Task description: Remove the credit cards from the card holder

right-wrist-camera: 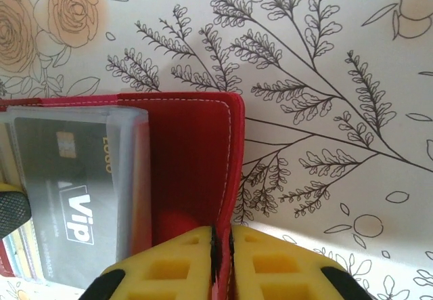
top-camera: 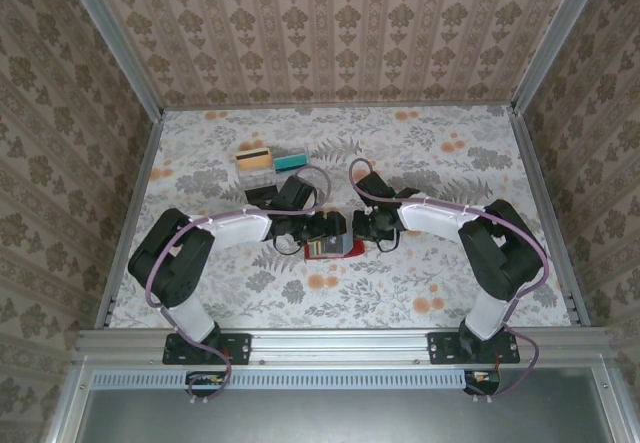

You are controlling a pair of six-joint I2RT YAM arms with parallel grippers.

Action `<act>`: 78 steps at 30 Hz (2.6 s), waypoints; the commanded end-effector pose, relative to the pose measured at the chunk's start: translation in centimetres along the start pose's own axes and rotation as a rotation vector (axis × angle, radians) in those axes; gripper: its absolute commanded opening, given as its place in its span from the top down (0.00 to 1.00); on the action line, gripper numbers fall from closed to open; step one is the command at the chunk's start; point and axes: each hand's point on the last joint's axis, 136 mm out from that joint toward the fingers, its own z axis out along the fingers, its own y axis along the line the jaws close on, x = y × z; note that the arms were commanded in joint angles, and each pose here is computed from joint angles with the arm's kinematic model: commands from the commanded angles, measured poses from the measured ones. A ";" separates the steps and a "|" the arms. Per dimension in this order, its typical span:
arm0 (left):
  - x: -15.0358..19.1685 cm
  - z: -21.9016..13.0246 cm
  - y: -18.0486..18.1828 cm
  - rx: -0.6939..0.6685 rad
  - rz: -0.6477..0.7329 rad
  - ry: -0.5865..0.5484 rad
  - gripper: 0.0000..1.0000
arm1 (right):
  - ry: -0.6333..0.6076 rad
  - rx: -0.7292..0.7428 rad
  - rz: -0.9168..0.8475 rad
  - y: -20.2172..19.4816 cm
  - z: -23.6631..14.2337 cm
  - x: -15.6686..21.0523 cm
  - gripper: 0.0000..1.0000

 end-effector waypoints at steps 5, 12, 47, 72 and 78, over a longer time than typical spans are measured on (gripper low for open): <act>-0.3 -0.5 -1.7 0.035 0.043 -0.004 0.15 | -0.078 0.025 0.055 -1.7 -2.5 -1.2 0.57; -0.6 -1.5 -1.4 0.007 0.053 -0.022 0.16 | -0.165 -0.019 0.052 -1.1 -5.6 -2.6 0.54; -0.2 -3.4 4.5 -0.147 -0.008 -0.030 0.68 | 0.075 -0.227 -0.022 6.7 1.4 0.3 0.78; -0.1 -1.4 4.6 -0.132 -0.005 0.019 0.93 | 0.077 -0.233 -0.016 5.4 1.1 0.0 0.79; 0.5 -1.0 5.5 -0.154 -0.021 0.036 0.94 | 0.094 -0.262 -0.014 5.7 1.5 0.3 0.79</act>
